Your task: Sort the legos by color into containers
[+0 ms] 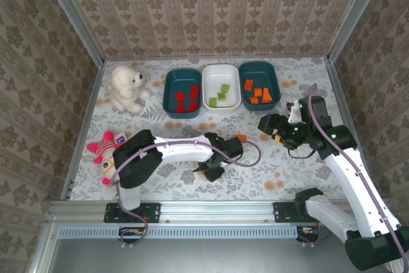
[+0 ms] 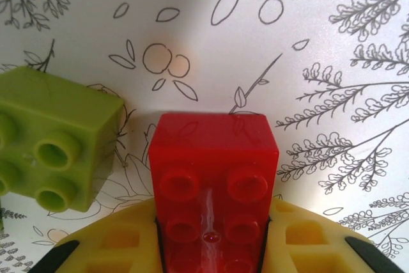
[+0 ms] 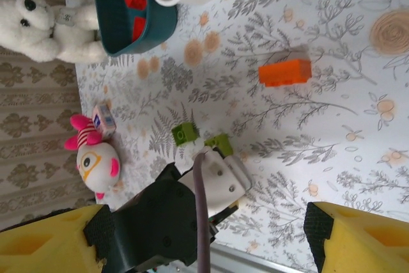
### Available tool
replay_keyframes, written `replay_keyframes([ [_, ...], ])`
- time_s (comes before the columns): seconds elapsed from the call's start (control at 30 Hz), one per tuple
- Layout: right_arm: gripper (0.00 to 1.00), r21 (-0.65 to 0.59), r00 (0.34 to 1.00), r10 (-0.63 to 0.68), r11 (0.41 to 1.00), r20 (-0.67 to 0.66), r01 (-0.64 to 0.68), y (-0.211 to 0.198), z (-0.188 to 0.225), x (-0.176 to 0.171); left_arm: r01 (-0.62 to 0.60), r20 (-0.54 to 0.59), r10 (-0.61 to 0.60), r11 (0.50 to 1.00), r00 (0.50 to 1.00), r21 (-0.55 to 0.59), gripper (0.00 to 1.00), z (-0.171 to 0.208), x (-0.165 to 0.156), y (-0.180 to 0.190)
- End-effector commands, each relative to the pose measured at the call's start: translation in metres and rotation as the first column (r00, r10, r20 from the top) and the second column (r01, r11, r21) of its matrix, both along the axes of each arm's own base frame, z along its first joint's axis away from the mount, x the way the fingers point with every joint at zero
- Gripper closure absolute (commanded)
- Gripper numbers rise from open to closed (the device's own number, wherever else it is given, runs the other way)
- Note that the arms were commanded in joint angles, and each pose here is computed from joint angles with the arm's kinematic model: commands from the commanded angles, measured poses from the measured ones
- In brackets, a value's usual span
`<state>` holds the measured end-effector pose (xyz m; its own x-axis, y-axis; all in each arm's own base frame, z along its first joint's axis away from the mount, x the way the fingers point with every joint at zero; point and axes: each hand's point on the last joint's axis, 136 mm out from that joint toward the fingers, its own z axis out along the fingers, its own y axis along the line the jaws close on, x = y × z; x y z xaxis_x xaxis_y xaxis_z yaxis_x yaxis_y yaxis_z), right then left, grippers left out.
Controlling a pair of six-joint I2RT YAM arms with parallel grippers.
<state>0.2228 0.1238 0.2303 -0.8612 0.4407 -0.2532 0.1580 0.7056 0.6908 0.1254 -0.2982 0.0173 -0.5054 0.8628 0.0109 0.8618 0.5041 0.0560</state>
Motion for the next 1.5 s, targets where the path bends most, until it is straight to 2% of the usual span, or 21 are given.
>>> replay_keyframes([
  [0.0, 0.19, 0.043, 1.0, 0.019, 0.999, 0.01, -0.019, 0.004, 0.012, -0.009, -0.019, 0.027, 0.019, 1.0, 0.999, 0.002, 0.79, 0.008, -0.001, 0.002],
  [0.1, 0.19, 0.023, 0.999, 0.0, 1.0, 0.05, -0.001, 0.0, 0.026, -0.006, -0.09, 0.078, 0.097, 0.993, 0.992, -0.082, 0.81, 0.045, 0.013, 0.0],
  [0.2, 0.19, 0.025, 0.994, -0.018, 1.0, 0.106, 0.015, -0.002, 0.044, 0.001, -0.198, 0.113, 0.224, 0.958, 0.968, -0.205, 0.83, 0.093, 0.04, 0.002],
  [0.3, 0.19, 0.032, 0.991, -0.02, 0.999, 0.134, 0.016, -0.001, 0.053, 0.008, -0.303, 0.125, 0.36, 0.893, 0.925, -0.332, 0.84, 0.136, 0.077, 0.013],
  [0.43, 0.19, 0.066, 0.993, 0.004, 0.998, 0.12, -0.012, 0.009, 0.048, 0.02, -0.431, 0.077, 0.519, 0.777, 0.851, -0.459, 0.83, 0.161, 0.14, 0.033],
  [0.53, 0.19, 0.123, 0.99, 0.058, 0.99, 0.128, -0.074, 0.029, 0.05, 0.033, -0.505, 0.038, 0.617, 0.677, 0.786, -0.536, 0.83, 0.166, 0.198, 0.046],
  [0.67, 0.18, 0.105, 0.978, 0.173, 0.977, 0.112, -0.185, 0.063, 0.043, 0.046, -0.587, -0.019, 0.715, 0.559, 0.699, -0.585, 0.83, 0.155, 0.278, 0.061],
  [0.77, 0.19, 0.097, 0.967, 0.244, 0.963, 0.07, -0.25, 0.09, 0.033, 0.054, -0.639, -0.035, 0.772, 0.499, 0.635, -0.586, 0.84, 0.141, 0.331, 0.079],
  [0.93, 0.19, 0.055, 0.937, 0.348, 0.935, 0.026, -0.349, 0.123, 0.017, 0.061, -0.686, -0.074, 0.813, 0.435, 0.578, -0.584, 0.84, 0.113, 0.397, 0.088],
  [1.03, 0.19, 0.033, 0.934, 0.357, 0.934, -0.022, -0.356, 0.127, 0.001, 0.067, -0.707, -0.1, 0.821, 0.413, 0.561, -0.575, 0.84, 0.094, 0.422, 0.087],
  [1.17, 0.19, 0.018, 0.935, 0.354, 0.935, -0.033, -0.354, 0.127, -0.002, 0.071, -0.726, -0.142, 0.827, 0.379, 0.544, -0.574, 0.84, 0.073, 0.438, 0.082],
  [1.4, 0.19, -0.002, 0.939, 0.34, 0.94, -0.06, -0.34, 0.125, -0.014, 0.074, -0.762, -0.176, 0.827, 0.381, 0.534, -0.524, 0.83, 0.048, 0.426, 0.069],
  [1.47, 0.19, -0.02, 0.937, 0.342, 0.939, -0.068, -0.344, 0.125, -0.019, 0.077, -0.772, -0.178, 0.831, 0.38, 0.526, -0.509, 0.8, 0.044, 0.419, 0.068],
])
